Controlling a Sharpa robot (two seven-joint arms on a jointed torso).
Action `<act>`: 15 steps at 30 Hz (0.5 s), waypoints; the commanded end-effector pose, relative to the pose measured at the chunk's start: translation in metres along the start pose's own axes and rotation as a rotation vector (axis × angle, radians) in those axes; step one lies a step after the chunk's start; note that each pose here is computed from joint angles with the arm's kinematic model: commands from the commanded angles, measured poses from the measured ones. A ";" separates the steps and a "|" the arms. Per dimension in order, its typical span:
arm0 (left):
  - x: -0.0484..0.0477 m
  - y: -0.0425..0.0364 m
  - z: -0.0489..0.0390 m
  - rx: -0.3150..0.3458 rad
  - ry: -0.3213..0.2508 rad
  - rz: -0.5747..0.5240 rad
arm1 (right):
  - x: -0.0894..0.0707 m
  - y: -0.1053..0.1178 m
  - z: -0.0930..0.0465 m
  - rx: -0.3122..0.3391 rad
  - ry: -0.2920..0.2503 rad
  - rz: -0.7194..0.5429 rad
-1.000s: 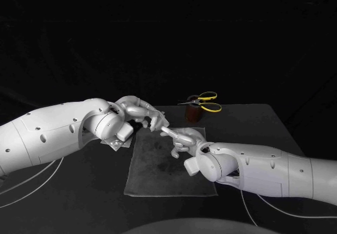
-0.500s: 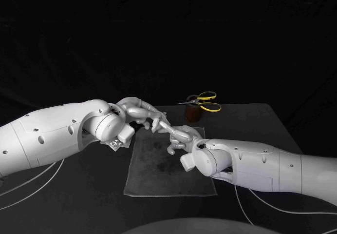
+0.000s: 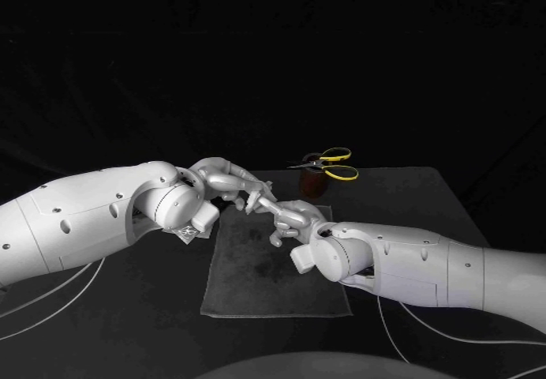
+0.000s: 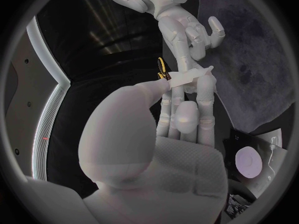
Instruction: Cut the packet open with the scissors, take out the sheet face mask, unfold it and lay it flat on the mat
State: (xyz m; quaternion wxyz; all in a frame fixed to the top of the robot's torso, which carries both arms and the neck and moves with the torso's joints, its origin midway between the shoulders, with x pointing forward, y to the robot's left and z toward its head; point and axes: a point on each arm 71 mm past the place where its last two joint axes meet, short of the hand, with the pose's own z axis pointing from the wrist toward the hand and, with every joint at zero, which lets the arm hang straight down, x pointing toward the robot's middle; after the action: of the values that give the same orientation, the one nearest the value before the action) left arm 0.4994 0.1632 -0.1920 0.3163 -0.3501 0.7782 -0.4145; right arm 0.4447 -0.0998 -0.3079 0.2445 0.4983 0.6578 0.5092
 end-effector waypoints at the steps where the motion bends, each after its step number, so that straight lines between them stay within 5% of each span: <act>1: 0.0030 -0.0020 -0.0002 0.014 0.016 -0.011 | 0.000 0.002 0.001 -0.022 -0.009 0.003; 15: 0.0049 -0.0019 -0.0011 0.012 0.027 -0.024 | -0.005 0.005 0.003 -0.048 -0.052 -0.011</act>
State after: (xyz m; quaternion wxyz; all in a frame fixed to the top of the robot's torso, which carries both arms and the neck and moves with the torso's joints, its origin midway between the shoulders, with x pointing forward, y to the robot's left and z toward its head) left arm 0.4972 0.1612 -0.1920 0.3093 -0.3531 0.7776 -0.4183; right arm 0.4502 -0.1028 -0.3068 0.2650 0.5030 0.6480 0.5069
